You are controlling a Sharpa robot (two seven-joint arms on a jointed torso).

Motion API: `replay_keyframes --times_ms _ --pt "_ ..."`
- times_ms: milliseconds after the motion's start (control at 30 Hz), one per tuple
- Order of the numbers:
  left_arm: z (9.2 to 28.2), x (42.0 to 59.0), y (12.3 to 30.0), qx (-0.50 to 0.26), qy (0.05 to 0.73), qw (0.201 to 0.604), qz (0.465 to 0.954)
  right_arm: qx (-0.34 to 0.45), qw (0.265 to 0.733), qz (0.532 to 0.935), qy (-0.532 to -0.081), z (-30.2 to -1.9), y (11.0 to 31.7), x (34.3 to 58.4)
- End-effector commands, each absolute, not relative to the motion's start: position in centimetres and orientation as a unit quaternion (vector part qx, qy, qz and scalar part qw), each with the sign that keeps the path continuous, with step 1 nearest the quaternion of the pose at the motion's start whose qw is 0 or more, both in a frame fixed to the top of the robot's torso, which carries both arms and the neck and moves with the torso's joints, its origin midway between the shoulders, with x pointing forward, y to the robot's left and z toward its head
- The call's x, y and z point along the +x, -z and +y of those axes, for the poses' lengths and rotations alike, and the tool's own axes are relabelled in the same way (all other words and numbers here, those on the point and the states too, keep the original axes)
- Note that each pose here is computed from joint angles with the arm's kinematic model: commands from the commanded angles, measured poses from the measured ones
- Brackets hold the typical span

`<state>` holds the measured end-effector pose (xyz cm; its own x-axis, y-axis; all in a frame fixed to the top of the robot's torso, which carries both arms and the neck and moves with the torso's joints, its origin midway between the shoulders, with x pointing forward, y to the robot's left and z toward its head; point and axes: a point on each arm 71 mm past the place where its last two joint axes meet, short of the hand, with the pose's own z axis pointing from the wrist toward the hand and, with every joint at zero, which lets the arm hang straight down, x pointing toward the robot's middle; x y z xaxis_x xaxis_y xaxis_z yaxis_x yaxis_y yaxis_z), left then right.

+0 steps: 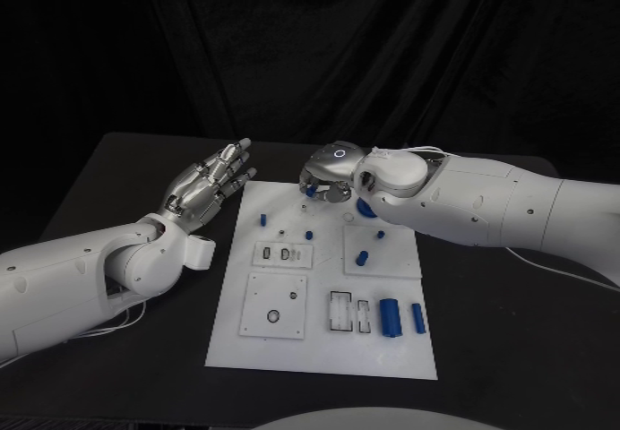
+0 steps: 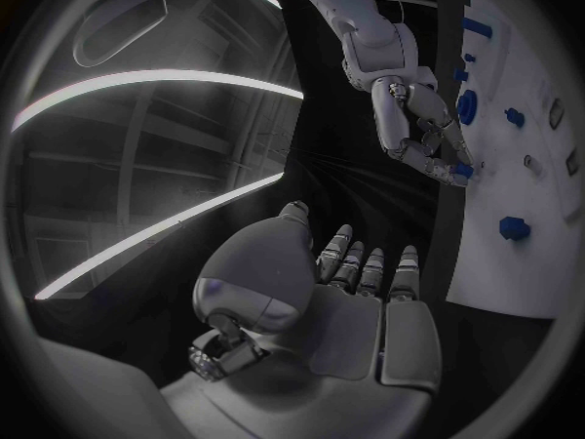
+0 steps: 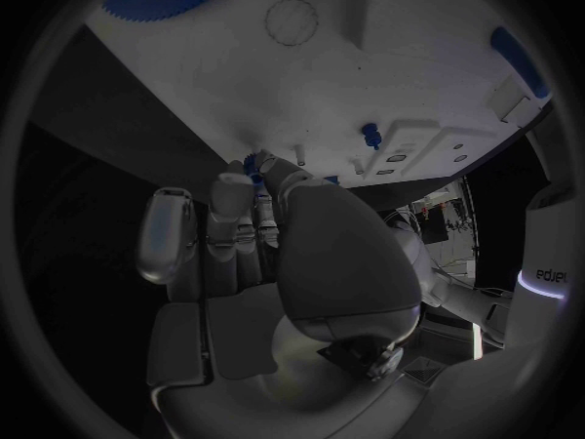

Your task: Assemble the parts on the task board

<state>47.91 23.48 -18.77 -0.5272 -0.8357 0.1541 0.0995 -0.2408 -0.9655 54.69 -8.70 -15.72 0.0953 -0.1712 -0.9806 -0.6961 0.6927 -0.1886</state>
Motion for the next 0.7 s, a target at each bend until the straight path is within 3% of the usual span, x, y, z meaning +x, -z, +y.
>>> replay_keyframes --times_ms 33,400,700 --pt "23.29 47.86 18.59 -0.349 0.713 0.329 0.512 -0.334 0.654 0.652 -0.189 -8.83 16.05 54.77" --pt "23.29 47.87 18.61 -0.349 0.713 0.328 0.512 -0.329 0.637 0.678 -0.162 -9.05 16.46 55.03" --pt "23.53 47.88 18.63 -0.35 0.712 0.329 0.512 -0.319 0.663 0.654 -0.175 -9.39 15.9 55.01"
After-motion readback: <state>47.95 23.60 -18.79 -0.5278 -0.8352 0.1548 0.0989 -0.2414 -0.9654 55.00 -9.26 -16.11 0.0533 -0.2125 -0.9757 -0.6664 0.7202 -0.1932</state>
